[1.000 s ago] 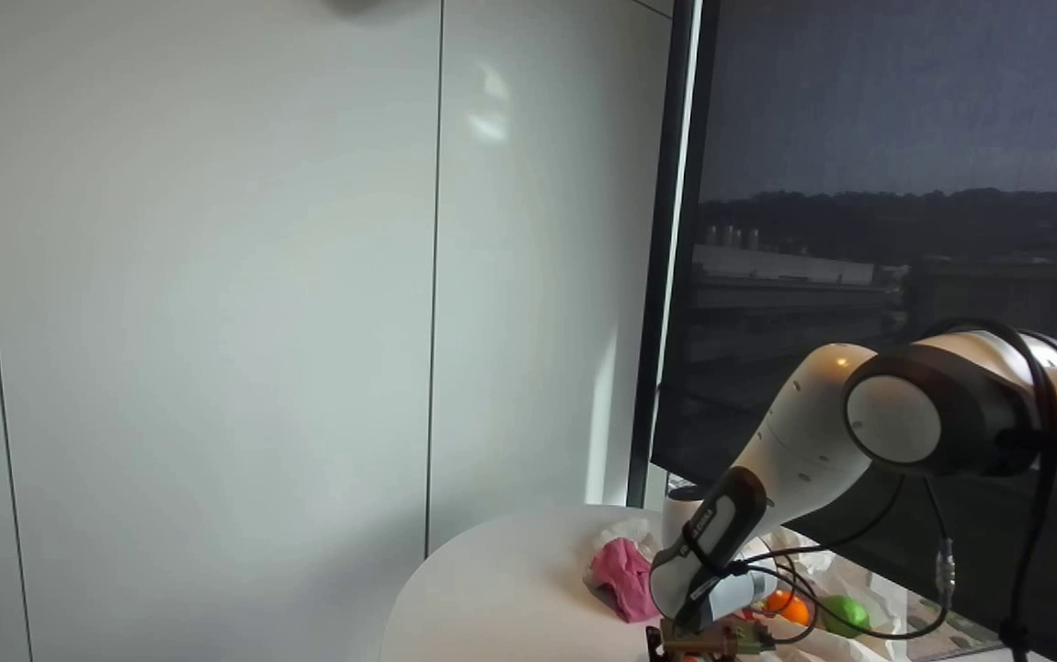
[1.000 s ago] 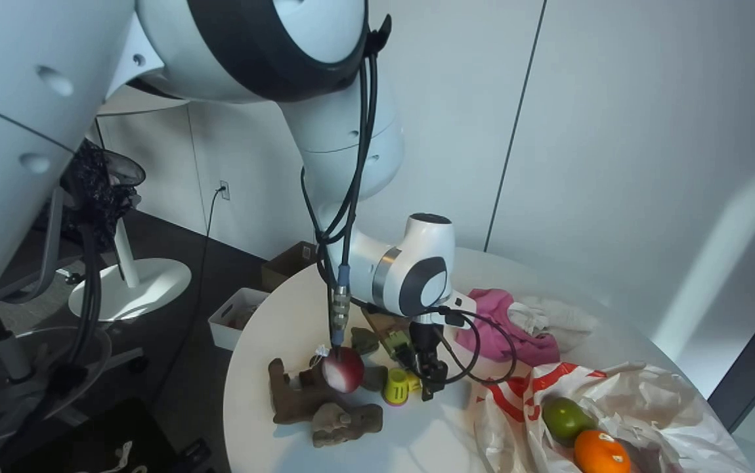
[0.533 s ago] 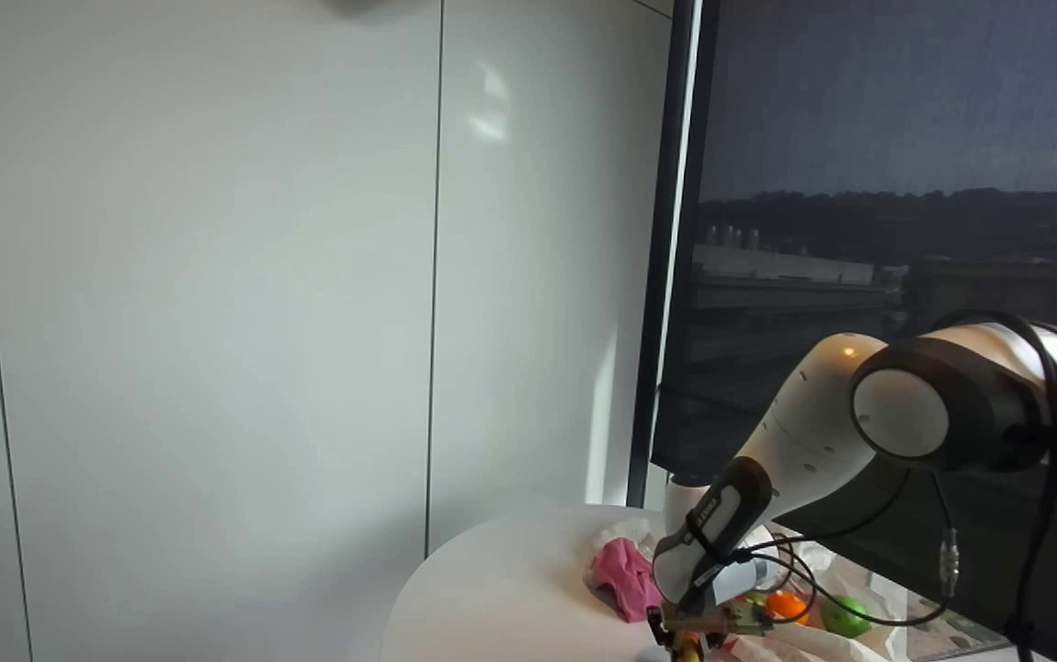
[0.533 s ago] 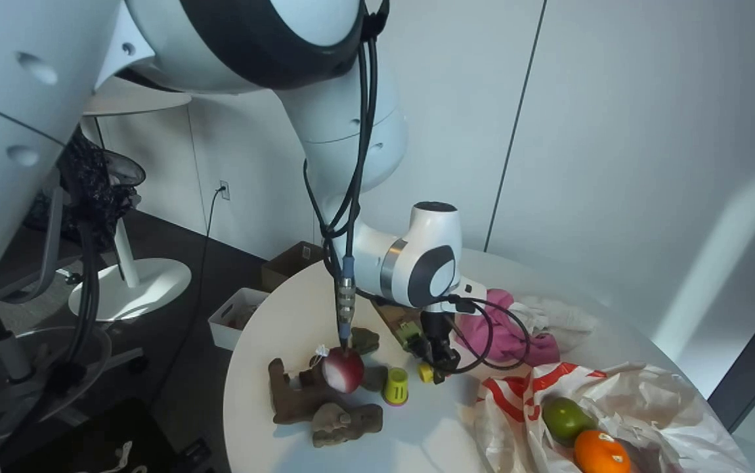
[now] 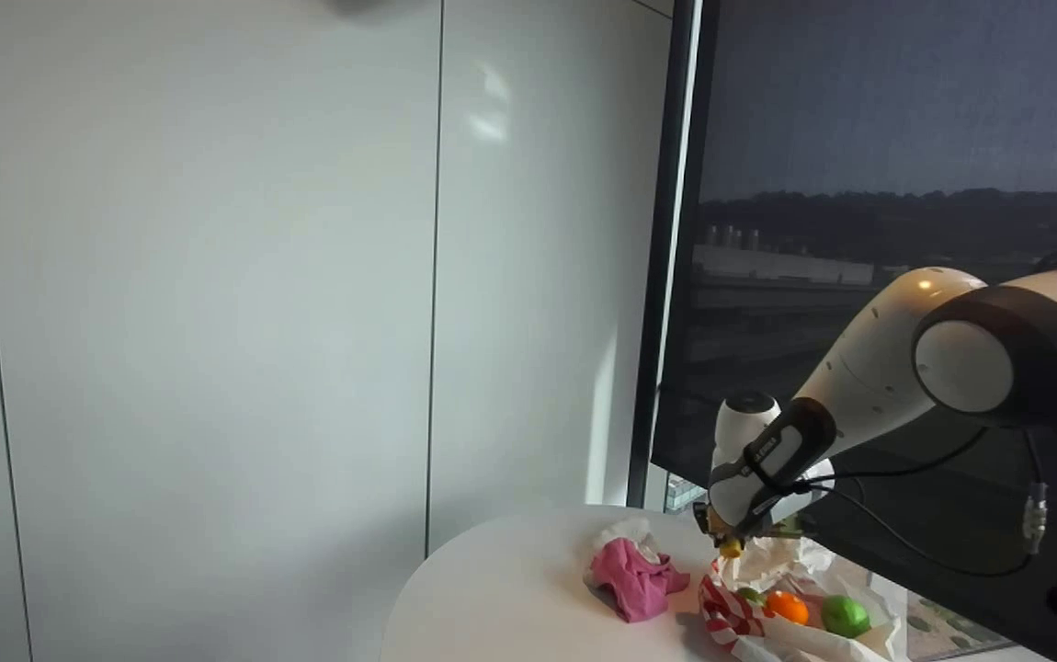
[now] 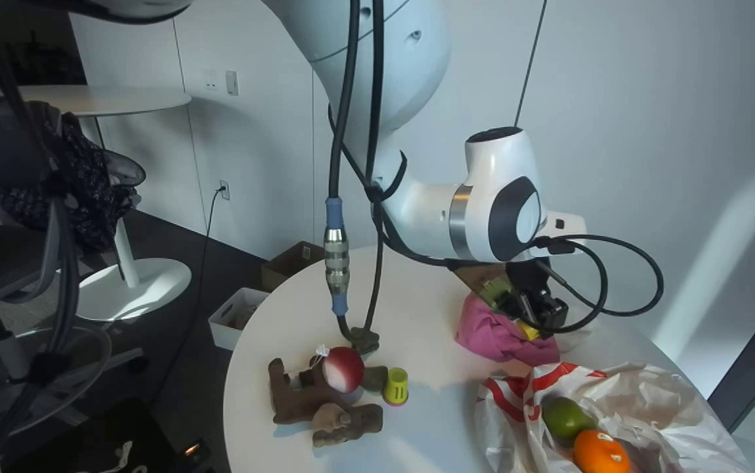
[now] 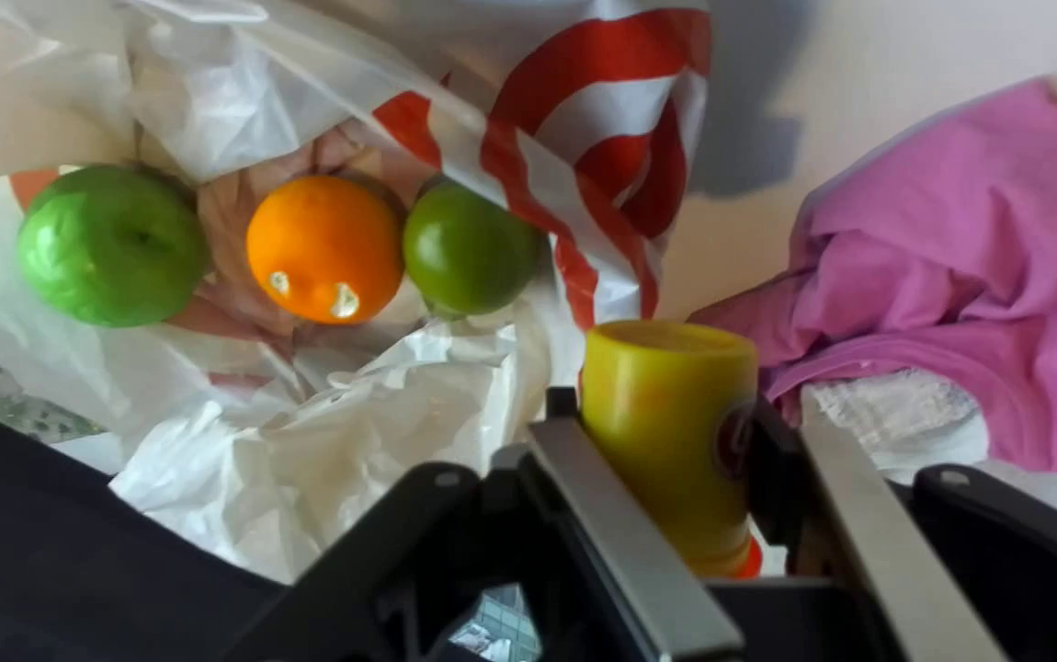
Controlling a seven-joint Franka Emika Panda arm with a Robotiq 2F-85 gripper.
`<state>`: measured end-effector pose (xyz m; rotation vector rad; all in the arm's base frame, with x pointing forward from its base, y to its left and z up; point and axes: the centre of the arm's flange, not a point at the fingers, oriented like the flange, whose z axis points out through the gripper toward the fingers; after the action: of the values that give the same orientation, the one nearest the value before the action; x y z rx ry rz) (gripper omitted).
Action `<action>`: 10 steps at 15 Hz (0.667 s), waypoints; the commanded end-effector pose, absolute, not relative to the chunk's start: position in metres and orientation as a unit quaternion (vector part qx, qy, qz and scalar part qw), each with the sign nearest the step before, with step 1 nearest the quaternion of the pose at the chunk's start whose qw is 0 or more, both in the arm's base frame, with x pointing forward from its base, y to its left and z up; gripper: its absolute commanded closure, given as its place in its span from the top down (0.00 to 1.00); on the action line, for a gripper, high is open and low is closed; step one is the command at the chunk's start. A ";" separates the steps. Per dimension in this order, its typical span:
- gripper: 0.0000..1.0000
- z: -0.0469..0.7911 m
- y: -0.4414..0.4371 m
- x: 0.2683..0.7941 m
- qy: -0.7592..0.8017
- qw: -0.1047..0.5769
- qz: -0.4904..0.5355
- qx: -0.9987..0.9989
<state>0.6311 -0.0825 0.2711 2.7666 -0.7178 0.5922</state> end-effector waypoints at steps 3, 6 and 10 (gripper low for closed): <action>0.19 0.274 -0.195 0.611 -0.320 0.153 0.212 0.910; 0.19 0.237 -0.229 0.606 -0.322 0.164 0.201 0.910; 0.19 0.187 -0.254 0.604 -0.318 0.180 0.185 0.912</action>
<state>0.5884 -0.2386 0.2139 2.5860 -0.9278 0.5009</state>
